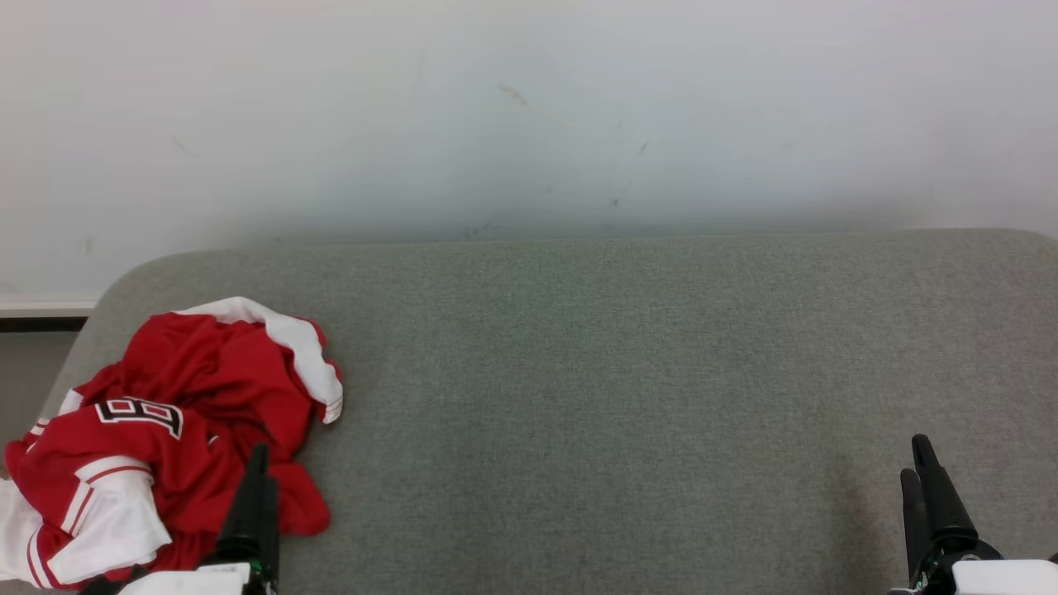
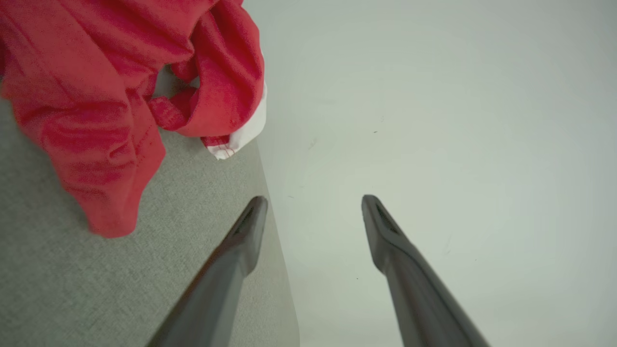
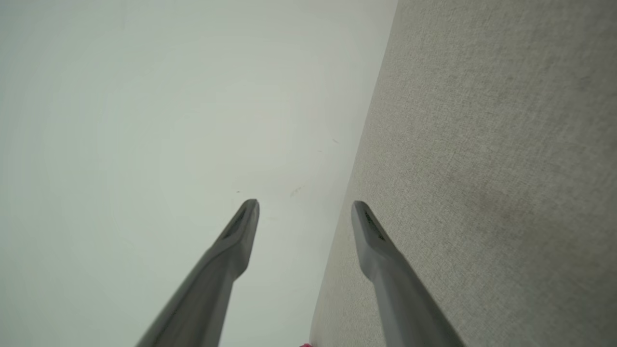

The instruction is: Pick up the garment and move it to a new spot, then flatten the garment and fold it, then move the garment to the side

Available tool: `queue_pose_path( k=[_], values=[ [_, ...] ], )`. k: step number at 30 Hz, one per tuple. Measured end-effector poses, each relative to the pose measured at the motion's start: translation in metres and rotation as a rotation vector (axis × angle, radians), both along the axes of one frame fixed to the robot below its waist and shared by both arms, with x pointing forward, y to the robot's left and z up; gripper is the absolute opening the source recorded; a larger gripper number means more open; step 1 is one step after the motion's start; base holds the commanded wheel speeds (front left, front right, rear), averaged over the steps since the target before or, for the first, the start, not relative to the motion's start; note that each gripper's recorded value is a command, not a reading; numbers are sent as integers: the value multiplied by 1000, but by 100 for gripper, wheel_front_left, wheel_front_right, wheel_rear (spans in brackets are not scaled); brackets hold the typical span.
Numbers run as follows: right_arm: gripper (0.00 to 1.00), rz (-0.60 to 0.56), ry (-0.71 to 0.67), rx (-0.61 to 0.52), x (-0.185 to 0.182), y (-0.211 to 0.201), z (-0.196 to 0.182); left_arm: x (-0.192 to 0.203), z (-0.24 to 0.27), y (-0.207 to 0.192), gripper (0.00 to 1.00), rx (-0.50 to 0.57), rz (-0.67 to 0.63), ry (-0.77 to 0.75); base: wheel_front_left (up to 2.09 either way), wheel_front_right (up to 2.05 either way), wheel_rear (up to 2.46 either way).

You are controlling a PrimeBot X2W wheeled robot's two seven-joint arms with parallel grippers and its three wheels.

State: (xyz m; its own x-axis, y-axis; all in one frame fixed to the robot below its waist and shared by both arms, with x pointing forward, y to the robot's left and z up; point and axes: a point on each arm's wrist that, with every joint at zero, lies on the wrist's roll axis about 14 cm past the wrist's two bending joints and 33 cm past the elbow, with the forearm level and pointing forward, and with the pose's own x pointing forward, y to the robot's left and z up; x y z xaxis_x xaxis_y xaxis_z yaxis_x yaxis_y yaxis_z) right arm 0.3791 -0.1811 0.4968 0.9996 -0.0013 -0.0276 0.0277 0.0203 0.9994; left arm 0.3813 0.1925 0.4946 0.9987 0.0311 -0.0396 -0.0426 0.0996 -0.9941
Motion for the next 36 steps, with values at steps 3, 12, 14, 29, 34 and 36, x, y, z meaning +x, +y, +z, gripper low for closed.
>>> queue_pose_path(
  k=[3, 12, 14, 29, 34, 36],
  values=[
    [100, 8, -14, -32, 1, 3, 5, 1, 4, 1, 100, 58, 4, -9, 0, 0, 0],
    [100, 28, -54, -175, 4, 10, 17, 3, 17, 3, 100, 237, 17, -45, 0, 0, 0],
    [100, 29, -76, -217, 4, 12, 24, 4, 20, 3, 100, 258, 20, -55, 0, 0, 0],
    [100, 42, -155, -588, 2, 16, 42, 5, 34, -14, 100, 609, -11, -90, 0, 0, 0],
    [100, 40, -165, -713, 1, 17, 42, 5, 34, -17, 100, 685, -13, -91, 0, 0, 0],
    [100, 41, -166, -748, 1, 18, 42, 5, 35, -17, 100, 718, -10, -91, 0, 0, 0]
  ],
)
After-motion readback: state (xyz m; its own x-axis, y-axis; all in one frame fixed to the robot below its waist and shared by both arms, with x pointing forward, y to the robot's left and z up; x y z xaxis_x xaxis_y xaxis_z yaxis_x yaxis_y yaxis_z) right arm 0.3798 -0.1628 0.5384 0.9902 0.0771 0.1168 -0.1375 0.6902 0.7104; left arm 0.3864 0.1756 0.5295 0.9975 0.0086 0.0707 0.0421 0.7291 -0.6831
